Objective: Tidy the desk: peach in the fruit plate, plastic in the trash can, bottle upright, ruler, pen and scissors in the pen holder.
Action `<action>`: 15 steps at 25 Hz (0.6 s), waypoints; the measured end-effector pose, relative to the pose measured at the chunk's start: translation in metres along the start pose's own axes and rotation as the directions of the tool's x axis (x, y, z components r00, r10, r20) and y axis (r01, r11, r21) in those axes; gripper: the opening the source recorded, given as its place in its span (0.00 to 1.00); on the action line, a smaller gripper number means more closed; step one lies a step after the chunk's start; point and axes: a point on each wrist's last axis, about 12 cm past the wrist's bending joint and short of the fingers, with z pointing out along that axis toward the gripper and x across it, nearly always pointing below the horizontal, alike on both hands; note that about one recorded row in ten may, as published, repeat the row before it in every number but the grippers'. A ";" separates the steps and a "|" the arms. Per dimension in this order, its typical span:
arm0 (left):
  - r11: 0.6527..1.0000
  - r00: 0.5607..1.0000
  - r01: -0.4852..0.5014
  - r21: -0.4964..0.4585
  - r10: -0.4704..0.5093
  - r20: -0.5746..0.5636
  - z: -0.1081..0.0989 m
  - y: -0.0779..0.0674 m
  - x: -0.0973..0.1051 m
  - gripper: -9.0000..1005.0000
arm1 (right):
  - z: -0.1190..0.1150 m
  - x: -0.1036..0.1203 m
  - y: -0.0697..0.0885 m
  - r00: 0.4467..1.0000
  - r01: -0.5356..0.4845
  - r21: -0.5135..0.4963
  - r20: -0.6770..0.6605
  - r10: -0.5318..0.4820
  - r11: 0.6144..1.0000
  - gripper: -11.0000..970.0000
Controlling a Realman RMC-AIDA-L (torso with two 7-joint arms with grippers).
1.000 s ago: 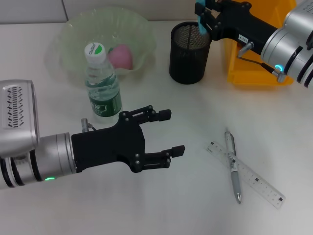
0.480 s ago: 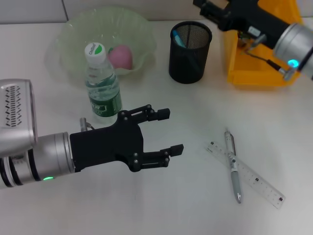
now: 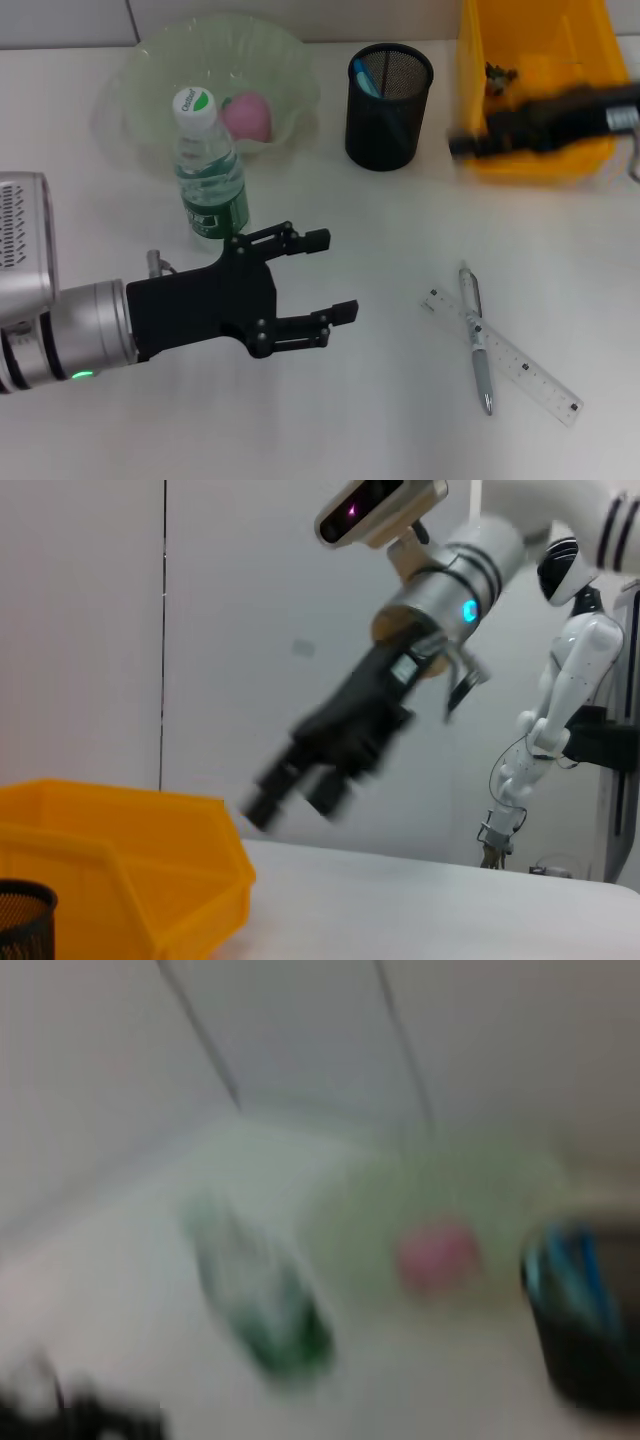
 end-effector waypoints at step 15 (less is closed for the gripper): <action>1.000 1.000 0.017 0.006 -0.017 -0.025 -0.003 -0.001 0.003 0.79 | 0.051 0.001 0.018 0.871 0.107 0.020 -0.485 -0.084 0.994 0.85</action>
